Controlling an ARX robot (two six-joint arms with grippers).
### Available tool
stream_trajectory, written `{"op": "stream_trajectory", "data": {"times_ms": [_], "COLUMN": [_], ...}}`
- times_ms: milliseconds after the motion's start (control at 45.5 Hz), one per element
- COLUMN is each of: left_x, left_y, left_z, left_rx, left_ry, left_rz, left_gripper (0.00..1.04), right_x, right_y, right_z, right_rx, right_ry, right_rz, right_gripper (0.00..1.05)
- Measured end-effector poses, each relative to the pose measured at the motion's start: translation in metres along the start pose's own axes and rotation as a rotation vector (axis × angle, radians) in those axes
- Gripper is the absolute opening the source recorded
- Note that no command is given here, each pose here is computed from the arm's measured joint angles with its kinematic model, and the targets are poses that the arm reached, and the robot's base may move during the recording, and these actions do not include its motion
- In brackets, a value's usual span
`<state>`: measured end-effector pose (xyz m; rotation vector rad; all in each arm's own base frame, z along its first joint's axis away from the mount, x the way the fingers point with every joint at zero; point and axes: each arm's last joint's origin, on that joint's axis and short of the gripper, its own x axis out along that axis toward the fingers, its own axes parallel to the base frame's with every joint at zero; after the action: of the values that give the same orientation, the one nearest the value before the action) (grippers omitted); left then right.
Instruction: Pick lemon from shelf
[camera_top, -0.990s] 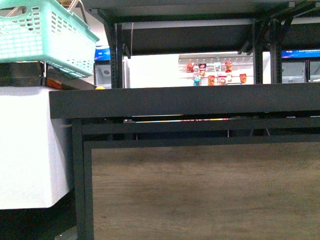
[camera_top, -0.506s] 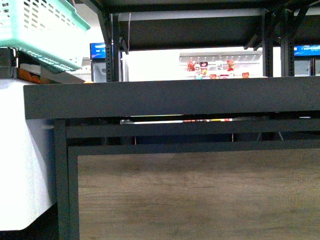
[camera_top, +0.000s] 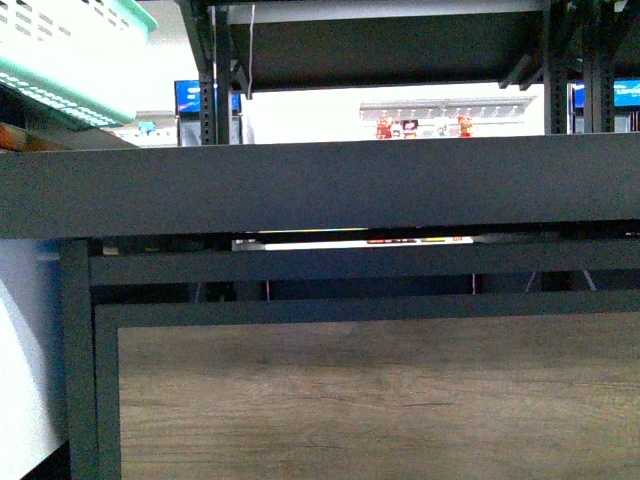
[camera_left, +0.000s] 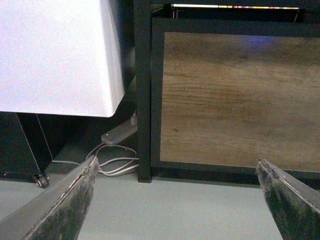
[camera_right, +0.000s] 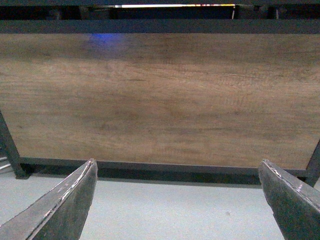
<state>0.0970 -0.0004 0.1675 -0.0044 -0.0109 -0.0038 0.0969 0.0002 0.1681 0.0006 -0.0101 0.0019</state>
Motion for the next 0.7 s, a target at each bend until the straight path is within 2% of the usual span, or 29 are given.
{"op": "stream_trajectory", "data": {"times_ms": [704], "left_x": [0.0], "left_y": [0.0], "left_z": [0.0], "left_rx": [0.0], "left_ry": [0.0], "left_rz": [0.0], "left_gripper": [0.97], "right_x": [0.0], "right_y": [0.0], "right_z": [0.0], "right_rx": [0.0], "right_ry": [0.0], "right_rz": [0.0], "right_gripper": [0.97]}}
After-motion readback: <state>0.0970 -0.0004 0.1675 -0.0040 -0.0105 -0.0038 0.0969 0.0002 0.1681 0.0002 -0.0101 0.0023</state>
